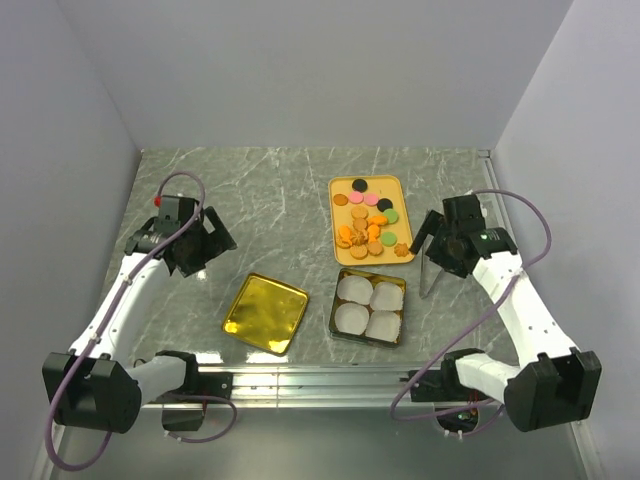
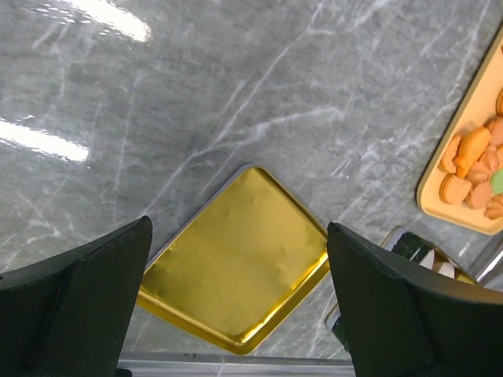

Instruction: Pack the cookies

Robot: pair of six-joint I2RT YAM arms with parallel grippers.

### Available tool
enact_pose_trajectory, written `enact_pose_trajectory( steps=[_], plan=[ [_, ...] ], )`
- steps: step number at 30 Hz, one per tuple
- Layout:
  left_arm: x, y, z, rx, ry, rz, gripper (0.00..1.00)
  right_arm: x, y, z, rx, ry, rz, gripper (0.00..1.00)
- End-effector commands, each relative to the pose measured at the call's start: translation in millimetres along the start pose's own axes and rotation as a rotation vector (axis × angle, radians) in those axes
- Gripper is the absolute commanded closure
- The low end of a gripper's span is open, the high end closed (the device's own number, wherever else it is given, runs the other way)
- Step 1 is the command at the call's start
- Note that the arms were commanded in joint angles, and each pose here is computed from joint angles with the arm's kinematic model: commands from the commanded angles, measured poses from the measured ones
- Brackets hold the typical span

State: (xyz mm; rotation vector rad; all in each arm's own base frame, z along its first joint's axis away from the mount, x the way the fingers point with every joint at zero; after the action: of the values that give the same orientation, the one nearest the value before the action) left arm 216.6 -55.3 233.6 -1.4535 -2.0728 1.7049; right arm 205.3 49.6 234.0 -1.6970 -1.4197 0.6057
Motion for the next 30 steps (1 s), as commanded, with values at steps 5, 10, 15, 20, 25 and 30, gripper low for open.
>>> enact_pose_trajectory(
  steps=[5,10,15,20,25,30],
  plan=[
    [-4,-6,-2,-0.01,0.058,0.074,0.01,-10,32,15,0.197,-0.078,0.114,0.06],
    [-4,3,0,0.034,0.078,0.076,0.01,-17,54,20,0.249,-0.047,0.099,0.06],
    [-3,8,1,0.049,0.092,0.067,0.02,-23,66,17,0.251,-0.03,0.108,0.06],
    [-1,12,2,0.053,0.099,0.054,0.02,-30,80,21,0.274,-0.016,0.097,0.06],
    [-3,18,1,0.076,0.104,0.055,0.04,-35,98,19,0.278,0.009,0.087,0.07],
    [-6,24,-1,0.091,0.105,0.046,0.05,-32,114,13,0.289,0.015,0.1,0.09]
  ],
)
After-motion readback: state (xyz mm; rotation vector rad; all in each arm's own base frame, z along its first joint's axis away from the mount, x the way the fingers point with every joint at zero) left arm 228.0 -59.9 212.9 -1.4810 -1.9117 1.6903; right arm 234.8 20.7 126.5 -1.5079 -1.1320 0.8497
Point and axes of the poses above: each gripper's point midway between its finger pads, its own y axis out along the fingers, its own x axis along the line the jaws close on, z = x × y, the point moved 10 cm from there along -y, back along the fingers, and after that the axes turned 12 degrees about -y, right-handed, at the moved point
